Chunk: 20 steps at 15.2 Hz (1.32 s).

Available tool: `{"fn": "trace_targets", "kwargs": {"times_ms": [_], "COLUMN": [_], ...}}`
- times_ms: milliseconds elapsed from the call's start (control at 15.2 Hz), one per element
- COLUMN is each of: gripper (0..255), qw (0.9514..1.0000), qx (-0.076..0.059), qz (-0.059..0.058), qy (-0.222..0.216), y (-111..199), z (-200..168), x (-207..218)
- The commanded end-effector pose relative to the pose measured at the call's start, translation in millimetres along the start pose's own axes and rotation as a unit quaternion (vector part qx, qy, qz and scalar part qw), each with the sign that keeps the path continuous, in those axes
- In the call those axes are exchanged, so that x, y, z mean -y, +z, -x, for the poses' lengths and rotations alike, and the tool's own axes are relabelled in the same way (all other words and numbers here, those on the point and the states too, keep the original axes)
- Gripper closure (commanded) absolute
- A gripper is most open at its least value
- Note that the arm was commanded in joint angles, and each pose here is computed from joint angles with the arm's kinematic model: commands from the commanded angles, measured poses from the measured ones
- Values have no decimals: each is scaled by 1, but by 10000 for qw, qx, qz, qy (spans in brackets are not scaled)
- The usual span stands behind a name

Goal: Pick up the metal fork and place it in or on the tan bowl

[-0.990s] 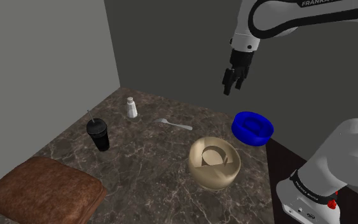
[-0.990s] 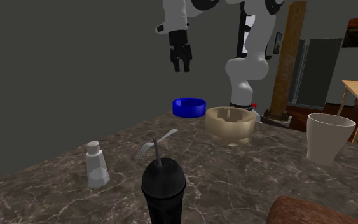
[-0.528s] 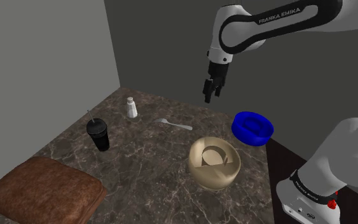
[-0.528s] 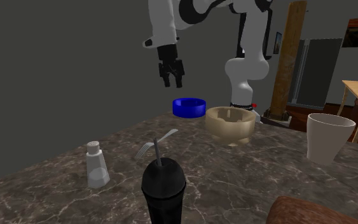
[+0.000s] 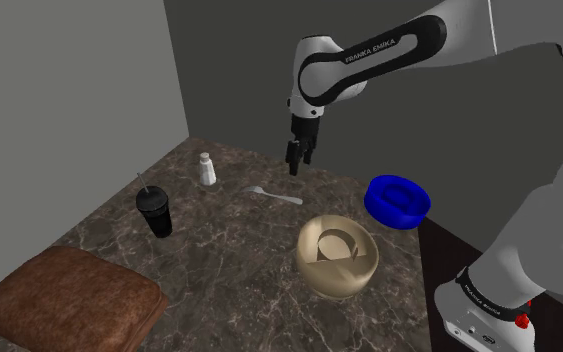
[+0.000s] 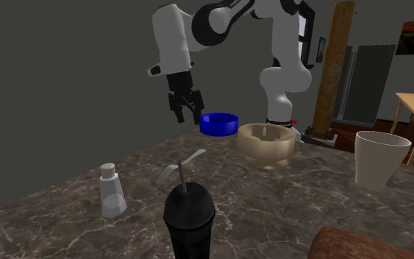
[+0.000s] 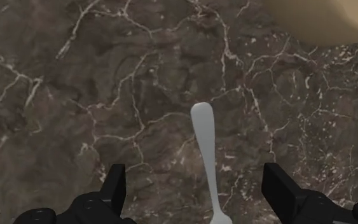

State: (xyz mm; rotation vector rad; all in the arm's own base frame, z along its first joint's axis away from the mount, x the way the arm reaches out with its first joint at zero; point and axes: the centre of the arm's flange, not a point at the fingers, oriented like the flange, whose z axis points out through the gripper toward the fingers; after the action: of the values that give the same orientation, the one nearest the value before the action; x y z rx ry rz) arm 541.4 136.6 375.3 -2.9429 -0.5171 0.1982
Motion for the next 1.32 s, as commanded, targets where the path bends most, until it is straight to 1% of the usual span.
{"fn": "trace_targets", "kwargs": {"times_ms": [0,330,858,1254], "gripper": [0,0,0,0], "qw": [9998,9978,9978,9978], "qx": [27,96,96,96], "qz": [-37,-119,-119,-119], "qy": [-192,-638,-638,-638], "y": [18,55,95,95], "z": [-21,-69,-69,-69], "x": [7,28,29,29]}}
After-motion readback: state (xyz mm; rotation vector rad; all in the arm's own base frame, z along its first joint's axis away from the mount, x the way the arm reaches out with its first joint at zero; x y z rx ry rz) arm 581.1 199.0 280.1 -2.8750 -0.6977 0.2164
